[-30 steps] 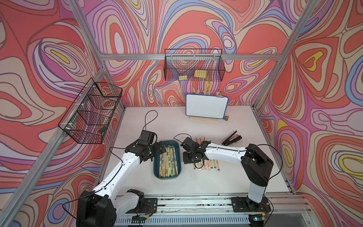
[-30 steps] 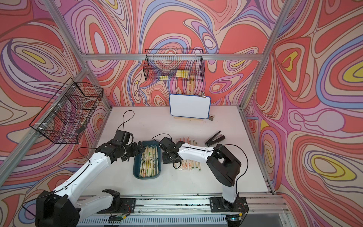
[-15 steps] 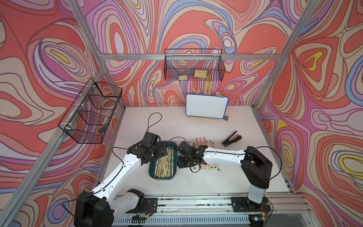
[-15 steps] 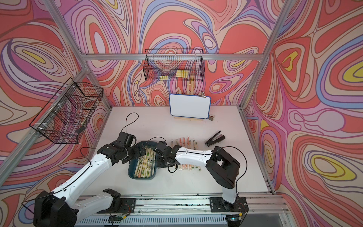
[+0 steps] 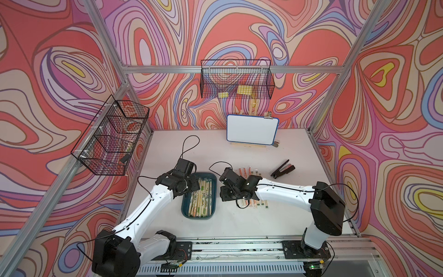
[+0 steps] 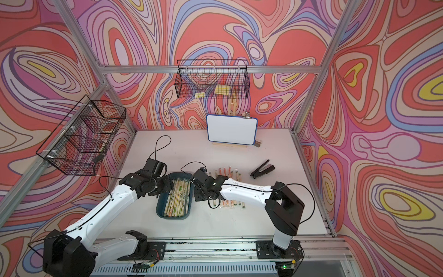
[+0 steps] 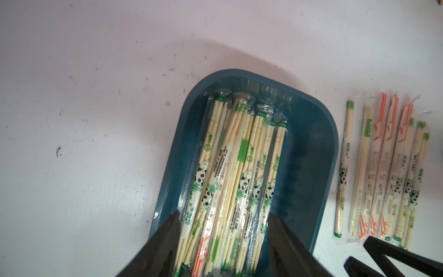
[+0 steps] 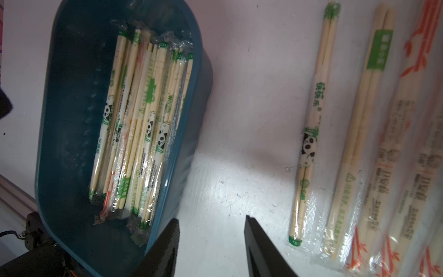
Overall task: Take the paired disposable chopsticks out of the storage box
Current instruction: Move the storage box to the center of the board, then pick up the paired disposable chopsticks from the storage box.
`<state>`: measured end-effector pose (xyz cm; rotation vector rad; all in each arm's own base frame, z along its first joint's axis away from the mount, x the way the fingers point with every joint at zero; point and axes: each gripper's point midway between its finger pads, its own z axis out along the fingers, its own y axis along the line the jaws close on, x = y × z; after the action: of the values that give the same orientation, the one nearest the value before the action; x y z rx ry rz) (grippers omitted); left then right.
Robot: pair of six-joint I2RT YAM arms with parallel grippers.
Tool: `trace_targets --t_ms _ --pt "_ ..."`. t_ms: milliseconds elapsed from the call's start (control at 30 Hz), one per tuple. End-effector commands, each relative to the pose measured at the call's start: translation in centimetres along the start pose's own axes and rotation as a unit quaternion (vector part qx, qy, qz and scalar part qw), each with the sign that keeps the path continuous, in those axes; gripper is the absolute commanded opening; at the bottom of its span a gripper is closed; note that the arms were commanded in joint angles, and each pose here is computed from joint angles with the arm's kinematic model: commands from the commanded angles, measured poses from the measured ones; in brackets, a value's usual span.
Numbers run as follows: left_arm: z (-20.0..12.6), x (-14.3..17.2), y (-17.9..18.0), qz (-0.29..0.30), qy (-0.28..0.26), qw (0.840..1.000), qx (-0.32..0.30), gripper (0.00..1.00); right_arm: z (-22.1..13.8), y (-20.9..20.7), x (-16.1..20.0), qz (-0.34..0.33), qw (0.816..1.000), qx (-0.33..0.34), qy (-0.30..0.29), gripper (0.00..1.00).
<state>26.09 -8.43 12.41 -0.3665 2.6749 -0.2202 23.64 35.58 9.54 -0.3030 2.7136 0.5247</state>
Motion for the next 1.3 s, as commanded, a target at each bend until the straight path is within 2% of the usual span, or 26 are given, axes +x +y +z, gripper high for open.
trace_targets --t_ms 0,267,500,800,1267 --pt "0.1 0.5 -0.6 0.024 0.016 1.0 -0.001 0.43 -0.7 -0.9 -0.6 0.003 1.0 0.008 -0.013 0.49" --pt "1.7 1.1 0.4 0.055 0.028 0.996 -0.068 0.38 -0.8 -2.4 -0.6 0.022 1.0 0.01 -0.014 0.49" --pt "3.0 1.4 1.3 0.062 0.035 0.993 -0.098 0.28 -0.6 -3.1 -0.2 0.03 0.999 0.013 -0.01 0.5" --pt "4.5 2.2 2.5 0.071 0.051 0.988 -0.131 0.28 -0.5 -3.5 -0.2 0.033 0.999 0.016 -0.009 0.5" --pt "6.1 3.1 3.2 0.075 0.068 0.984 -0.146 0.28 -0.5 -3.6 -0.3 0.034 0.999 0.016 -0.01 0.49"
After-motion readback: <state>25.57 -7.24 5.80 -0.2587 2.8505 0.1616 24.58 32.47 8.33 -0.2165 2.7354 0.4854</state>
